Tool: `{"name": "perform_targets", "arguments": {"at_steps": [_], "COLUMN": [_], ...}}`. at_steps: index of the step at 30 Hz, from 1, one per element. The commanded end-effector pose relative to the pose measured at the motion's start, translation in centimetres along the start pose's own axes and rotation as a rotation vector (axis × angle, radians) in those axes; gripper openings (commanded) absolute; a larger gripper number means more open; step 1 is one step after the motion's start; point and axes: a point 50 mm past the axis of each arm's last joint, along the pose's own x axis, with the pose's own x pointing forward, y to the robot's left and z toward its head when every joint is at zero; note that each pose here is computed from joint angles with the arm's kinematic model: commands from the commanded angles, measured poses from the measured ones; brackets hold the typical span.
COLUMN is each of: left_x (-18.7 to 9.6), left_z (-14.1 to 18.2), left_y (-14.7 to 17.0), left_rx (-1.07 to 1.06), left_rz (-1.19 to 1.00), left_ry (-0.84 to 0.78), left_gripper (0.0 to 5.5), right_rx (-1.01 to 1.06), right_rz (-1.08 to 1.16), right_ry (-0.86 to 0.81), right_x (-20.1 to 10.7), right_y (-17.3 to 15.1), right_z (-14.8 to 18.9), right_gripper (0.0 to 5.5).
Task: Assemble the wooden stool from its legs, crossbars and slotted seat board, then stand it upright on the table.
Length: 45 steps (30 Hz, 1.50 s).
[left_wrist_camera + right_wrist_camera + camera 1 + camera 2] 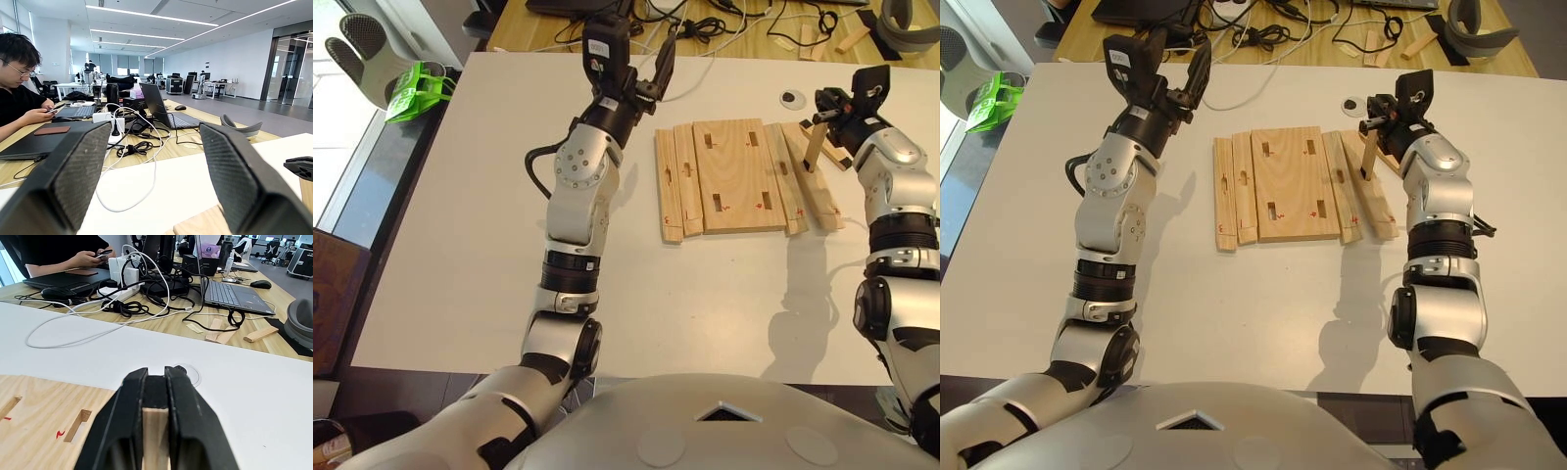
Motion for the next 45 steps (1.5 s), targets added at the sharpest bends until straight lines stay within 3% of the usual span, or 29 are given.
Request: {"name": "perform_targets", "arguments": {"at_steps": [1,4,10,17,24,29,40,45], "left_x": [-0.3,-0.4,-0.6,-0.4,-0.5,-0.4,-0.5,-0.5], "left_z": [-0.6,-0.9,-1.1,-1.0,-1.0,-0.9,-1.2,-1.3], "left_y": [0.2,0.2,0.2,0.3,0.3,0.2,0.5,0.5], "left_rx": [0.010,0.010,0.008,0.012,0.032,0.039,0.034,0.033], "left_rz": [0.008,0.011,0.016,0.012,-0.001,-0.009,0.008,0.014], "left_ry": [0.024,0.034,0.043,0.039,0.041,0.039,0.042,0.043], "left_gripper": [3.31,3.31,3.31,3.31,3.31,3.31,3.31,3.31], "right_rx": [-0.059,-0.092,-0.140,-0.045,0.113,0.142,0.122,-0.025], "right_rz": [0.006,-0.020,-0.116,-0.171,-0.108,-0.111,-0.036,-0.066], "right_ry": [-0.034,-0.076,-0.153,-0.132,0.135,0.237,0.343,0.262], "right_x": [-0.8,-1.2,-1.2,2.1,3.8,3.6,2.3,1.7], "right_y": [0.3,0.3,-0.9,-3.1,-1.1,-0.9,-0.4,0.4], "right_z": [0.9,2.3,5.7,11.4,6.6,4.6,2.3,4.0], "right_gripper": [1.22,1.72,1.72,1.72,1.72,1.72,1.72,1.72]}}
